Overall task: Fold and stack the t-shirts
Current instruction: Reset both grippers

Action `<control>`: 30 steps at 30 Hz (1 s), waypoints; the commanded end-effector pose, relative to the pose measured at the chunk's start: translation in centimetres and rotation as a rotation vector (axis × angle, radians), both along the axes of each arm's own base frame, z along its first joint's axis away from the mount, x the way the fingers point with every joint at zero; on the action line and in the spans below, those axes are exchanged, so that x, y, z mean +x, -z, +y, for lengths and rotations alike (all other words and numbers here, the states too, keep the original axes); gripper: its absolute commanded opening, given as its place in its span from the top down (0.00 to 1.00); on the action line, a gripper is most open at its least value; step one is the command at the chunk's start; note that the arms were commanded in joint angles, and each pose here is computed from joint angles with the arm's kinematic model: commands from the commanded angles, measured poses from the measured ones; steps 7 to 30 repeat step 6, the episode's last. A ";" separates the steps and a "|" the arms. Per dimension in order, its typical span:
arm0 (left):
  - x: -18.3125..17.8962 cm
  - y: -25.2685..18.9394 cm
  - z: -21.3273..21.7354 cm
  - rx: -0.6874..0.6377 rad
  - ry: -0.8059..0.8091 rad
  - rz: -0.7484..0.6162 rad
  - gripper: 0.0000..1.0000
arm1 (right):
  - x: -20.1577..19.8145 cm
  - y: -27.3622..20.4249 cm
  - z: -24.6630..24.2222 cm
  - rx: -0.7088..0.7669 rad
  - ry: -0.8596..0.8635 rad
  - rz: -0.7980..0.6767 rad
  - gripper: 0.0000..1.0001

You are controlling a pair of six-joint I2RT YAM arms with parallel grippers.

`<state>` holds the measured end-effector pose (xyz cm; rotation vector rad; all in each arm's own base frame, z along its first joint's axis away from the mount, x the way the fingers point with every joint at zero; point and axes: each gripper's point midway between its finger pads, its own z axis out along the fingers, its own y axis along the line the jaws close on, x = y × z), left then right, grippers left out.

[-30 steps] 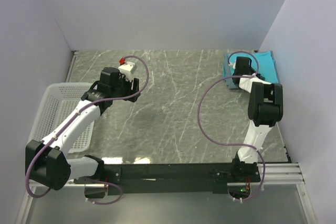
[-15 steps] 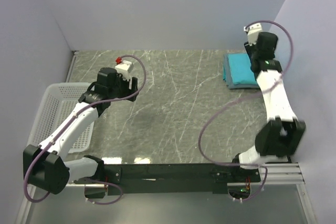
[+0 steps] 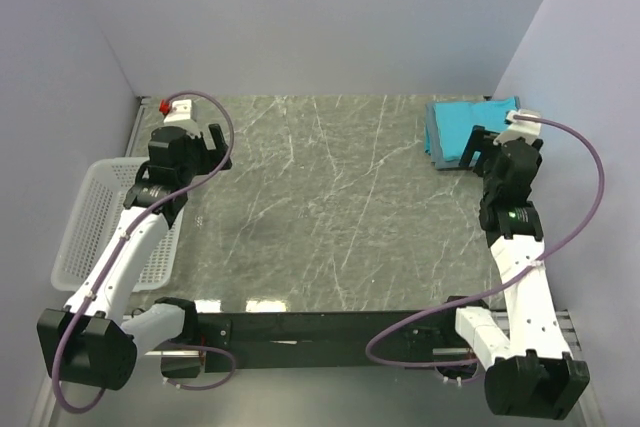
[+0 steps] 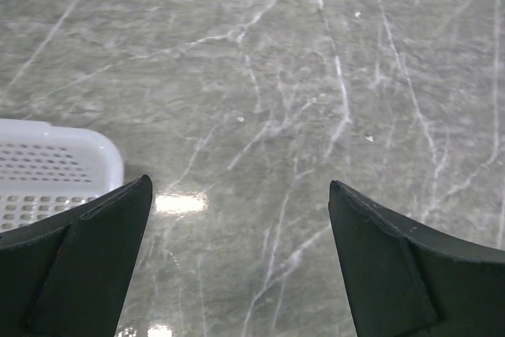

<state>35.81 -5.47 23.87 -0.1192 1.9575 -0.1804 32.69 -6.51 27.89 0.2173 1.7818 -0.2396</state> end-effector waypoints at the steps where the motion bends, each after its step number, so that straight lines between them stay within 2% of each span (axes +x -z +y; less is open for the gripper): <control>1: 0.2 -1.4 1.3 0.004 -0.082 -0.058 0.00 | -1.2 -2.0 -1.9 0.119 0.179 -0.118 0.12; 6: 0.4 -0.9 1.0 0.010 -0.057 -0.048 0.01 | -2.5 -1.9 -2.4 0.105 0.207 -0.205 0.13; 30: 0.4 -0.9 1.0 0.010 -0.057 -0.048 0.01 | -2.5 -1.9 -2.4 0.105 0.207 -0.205 0.13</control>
